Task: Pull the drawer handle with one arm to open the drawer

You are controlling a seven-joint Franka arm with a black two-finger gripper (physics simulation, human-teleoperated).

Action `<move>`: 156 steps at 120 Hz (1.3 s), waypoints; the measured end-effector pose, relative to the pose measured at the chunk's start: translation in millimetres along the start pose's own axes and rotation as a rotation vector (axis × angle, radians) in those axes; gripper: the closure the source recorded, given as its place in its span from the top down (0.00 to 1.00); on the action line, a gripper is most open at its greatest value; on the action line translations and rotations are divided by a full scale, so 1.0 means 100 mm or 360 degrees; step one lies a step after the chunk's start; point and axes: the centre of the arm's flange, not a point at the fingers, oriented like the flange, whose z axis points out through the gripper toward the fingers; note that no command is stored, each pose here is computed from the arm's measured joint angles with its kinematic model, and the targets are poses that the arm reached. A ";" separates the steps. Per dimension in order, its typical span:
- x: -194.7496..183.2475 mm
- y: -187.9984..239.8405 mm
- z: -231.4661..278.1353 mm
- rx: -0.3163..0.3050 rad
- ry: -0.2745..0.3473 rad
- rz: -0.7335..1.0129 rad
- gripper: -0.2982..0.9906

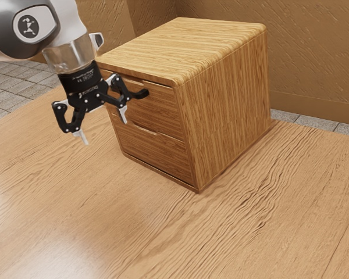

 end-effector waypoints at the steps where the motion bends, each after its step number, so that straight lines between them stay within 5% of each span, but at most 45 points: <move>1: 0.00 0.00 0.00 0.0000 0.0000 -0.0006 0.77; 32: -0.02 0.00 -0.02 -0.0007 -0.0009 -0.0102 0.77; 46: -0.19 -0.18 -0.81 -0.0232 0.0092 -0.0113 0.77; 64: -0.25 -0.15 -0.98 -0.0333 0.0119 -0.0140 0.77; 92: 0.09 0.24 -0.69 -0.0428 0.0127 -0.0211 0.77; 141: 1.33 -0.10 -0.52 -0.0577 0.0212 -0.0528 0.76; 156: 1.25 -0.05 -0.62 -0.0655 0.0224 -0.0484 0.75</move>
